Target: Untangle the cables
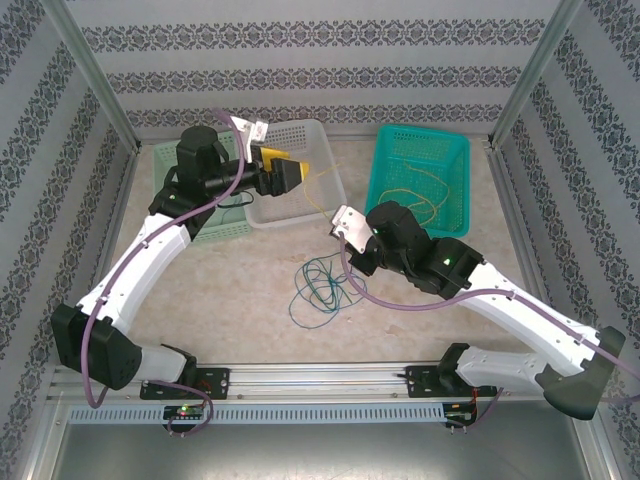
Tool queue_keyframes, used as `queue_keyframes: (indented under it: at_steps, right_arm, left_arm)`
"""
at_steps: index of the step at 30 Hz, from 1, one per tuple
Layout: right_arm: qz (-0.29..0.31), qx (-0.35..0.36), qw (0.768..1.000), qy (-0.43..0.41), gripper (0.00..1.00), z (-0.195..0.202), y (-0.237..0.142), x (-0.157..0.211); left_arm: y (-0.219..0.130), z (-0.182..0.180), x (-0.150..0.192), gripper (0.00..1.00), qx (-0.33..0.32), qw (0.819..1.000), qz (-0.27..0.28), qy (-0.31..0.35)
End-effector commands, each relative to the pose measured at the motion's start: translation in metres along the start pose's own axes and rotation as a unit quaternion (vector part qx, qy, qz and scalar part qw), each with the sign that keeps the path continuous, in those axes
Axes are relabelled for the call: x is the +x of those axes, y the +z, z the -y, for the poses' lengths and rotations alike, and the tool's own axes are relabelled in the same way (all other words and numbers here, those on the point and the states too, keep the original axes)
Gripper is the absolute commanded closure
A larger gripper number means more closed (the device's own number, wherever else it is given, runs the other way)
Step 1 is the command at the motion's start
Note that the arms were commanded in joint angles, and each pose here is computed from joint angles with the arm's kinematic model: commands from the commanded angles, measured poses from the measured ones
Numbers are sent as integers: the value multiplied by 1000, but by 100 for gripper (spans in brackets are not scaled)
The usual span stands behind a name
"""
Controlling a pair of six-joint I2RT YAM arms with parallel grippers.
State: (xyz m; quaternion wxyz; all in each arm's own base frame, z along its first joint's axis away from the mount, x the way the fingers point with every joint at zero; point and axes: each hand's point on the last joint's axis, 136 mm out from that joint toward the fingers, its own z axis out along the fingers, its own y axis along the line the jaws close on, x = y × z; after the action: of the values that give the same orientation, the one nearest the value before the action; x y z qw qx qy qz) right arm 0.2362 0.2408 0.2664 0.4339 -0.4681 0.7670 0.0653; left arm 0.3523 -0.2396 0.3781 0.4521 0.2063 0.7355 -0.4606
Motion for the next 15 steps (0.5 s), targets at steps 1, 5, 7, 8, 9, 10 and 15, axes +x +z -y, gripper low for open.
queue_keyframes:
  at_steps: [1,5,7,8,9,10,15]
  right_arm:
    - [16,21,999,-19,100,8,-10,-15]
    - [20,19,999,-34,100,4,-12,-19]
    - [21,16,999,-39,100,2,-13,-22]
    - [21,12,999,-41,100,1,-12,-22]
    - [20,9,999,-42,100,-1,-12,-22]
    - [19,7,999,-44,100,-2,-11,-22]
    - [11,-5,998,-56,100,-8,-8,-24]
  left_arm:
    - [-3,-9,15,10,-13,999,-48,23]
    - [6,-20,35,15,-24,994,-105,25]
    - [11,-20,42,15,-22,991,-126,26]
    - [12,-19,43,15,-21,991,-130,30]
    - [14,-19,44,15,-20,991,-130,33]
    - [15,-19,44,15,-21,991,-130,36]
    - [20,-27,53,17,-34,987,-153,42]
